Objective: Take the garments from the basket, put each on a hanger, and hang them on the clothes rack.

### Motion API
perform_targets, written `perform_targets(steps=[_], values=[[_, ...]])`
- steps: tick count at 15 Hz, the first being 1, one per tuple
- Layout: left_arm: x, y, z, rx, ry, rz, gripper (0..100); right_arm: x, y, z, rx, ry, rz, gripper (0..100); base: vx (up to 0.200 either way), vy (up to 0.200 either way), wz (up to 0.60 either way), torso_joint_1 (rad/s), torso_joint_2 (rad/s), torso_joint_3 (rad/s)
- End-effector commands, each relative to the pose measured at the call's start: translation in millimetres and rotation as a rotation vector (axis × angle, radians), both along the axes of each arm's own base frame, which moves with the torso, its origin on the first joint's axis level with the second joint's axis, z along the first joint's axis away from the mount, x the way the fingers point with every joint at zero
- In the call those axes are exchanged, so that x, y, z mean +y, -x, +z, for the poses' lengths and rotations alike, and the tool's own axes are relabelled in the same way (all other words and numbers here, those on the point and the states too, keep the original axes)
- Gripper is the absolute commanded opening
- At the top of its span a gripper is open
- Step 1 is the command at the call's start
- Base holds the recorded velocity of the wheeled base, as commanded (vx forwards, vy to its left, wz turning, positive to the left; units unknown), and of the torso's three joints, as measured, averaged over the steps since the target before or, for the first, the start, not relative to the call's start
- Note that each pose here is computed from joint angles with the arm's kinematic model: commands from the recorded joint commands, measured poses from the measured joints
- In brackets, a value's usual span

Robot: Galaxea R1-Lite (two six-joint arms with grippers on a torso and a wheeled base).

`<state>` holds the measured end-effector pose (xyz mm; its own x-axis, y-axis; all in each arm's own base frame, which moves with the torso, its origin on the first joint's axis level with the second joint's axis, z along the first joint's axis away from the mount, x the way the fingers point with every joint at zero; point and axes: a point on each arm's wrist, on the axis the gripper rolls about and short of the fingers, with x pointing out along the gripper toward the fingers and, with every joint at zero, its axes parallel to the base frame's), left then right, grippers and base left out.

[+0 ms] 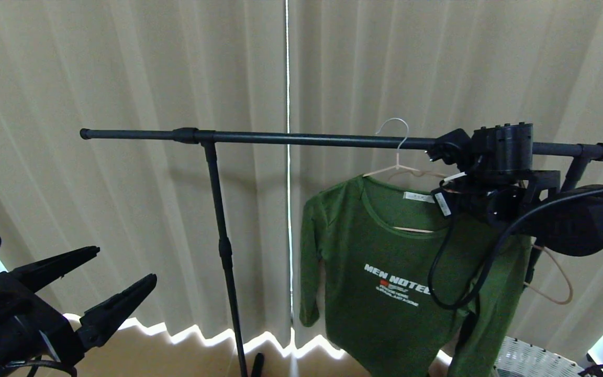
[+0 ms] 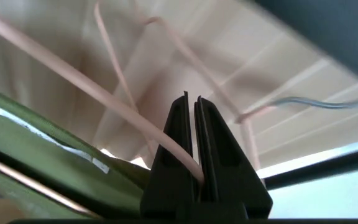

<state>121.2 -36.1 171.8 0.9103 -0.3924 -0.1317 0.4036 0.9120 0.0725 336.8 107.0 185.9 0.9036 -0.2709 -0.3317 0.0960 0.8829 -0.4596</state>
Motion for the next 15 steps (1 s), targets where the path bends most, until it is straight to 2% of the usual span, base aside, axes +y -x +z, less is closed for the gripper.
perform_targets(steps=[1, 8, 11, 15], values=[[0.0, -0.3, -0.6, 0.003, -0.001, 0.001, 100, 7.2, 1.0, -4.1, 0.021, 0.008, 0.020, 0, 0.000, 0.000, 0.00, 0.000, 0.00, 0.000], [0.0, -0.3, -0.6, 0.002, -0.002, 0.001, 100, 29.9, 10.0, -6.9, 0.047, 0.028, 0.091, 0, 0.000, 0.000, 0.00, 0.000, 0.00, 0.000], [0.1, -0.1, -0.4, 0.001, -0.002, 0.001, 100, 37.4, 1.9, -11.8, 0.061, 0.062, 0.113, 0, 0.000, 0.000, 0.00, 0.000, 0.00, 0.000], [0.6, -0.2, 0.6, -0.003, -0.001, 0.005, 100, 48.8, -3.5, -12.5, 0.061, 0.065, 0.137, 0, 0.000, 0.000, 0.00, 0.000, 0.00, 0.000]])
